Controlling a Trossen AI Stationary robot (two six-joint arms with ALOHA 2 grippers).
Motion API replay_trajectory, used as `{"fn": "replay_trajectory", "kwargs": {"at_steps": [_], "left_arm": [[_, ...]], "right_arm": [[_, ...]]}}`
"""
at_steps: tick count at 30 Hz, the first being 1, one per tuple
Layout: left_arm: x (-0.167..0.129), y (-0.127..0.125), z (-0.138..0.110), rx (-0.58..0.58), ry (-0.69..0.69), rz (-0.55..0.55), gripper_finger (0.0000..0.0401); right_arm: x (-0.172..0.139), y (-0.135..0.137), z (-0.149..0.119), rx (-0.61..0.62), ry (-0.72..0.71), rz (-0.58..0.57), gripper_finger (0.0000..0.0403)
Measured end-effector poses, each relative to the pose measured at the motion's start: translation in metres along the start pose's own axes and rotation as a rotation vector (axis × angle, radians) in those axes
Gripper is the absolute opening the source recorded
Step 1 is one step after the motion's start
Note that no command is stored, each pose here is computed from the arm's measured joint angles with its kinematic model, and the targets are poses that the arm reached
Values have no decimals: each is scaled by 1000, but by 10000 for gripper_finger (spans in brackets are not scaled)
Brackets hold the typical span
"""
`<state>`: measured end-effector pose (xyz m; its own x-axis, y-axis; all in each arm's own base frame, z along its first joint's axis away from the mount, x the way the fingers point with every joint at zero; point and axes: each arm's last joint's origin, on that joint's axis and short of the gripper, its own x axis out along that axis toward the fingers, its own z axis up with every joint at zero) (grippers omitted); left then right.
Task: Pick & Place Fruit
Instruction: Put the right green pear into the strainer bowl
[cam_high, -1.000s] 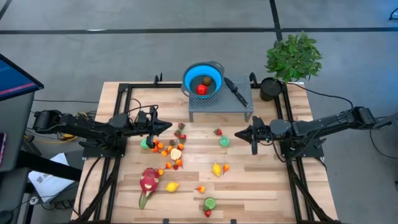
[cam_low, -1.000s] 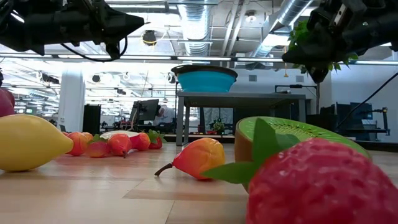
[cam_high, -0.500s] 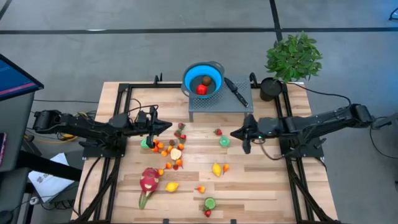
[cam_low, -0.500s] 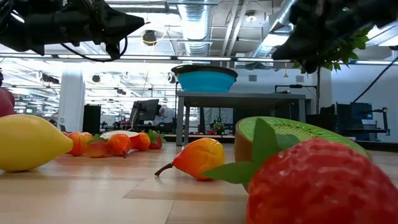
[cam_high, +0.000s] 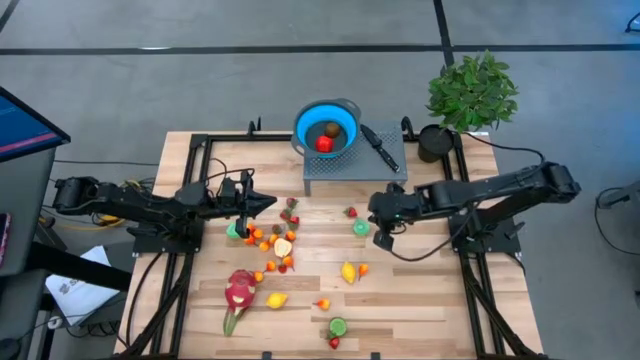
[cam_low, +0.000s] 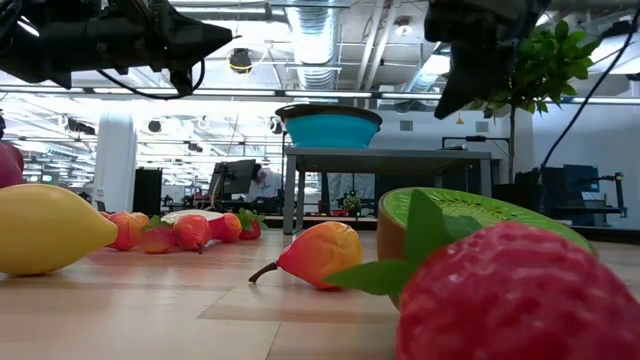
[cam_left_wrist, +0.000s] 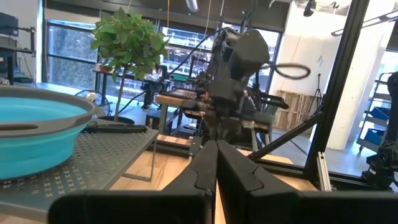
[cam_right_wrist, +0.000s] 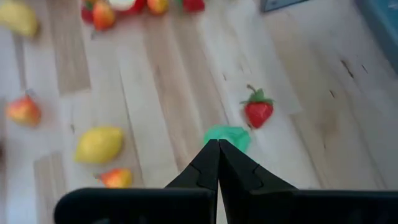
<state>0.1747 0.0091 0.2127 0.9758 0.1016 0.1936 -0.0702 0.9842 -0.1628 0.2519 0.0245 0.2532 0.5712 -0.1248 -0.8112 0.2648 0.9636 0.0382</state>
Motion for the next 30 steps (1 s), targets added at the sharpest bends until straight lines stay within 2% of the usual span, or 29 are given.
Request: {"fn": "replay_trajectory", "kwargs": {"at_steps": [8,11,15,25,30], "left_arm": [[0,0,0,0,2,1,1],[0,1,0,0,-1,17,1],[0,1,0,0,-2,22,1],[0,1,0,0,-1,24,1],[0,1,0,0,0,26,1]], "right_arm": [[20,9,-4,-156,111,133,0],[25,10,-6,-162,152,162,0],[26,9,-10,-105,200,148,0],[26,19,-16,-121,112,188,0],[24,26,-19,-153,100,164,0]]}}
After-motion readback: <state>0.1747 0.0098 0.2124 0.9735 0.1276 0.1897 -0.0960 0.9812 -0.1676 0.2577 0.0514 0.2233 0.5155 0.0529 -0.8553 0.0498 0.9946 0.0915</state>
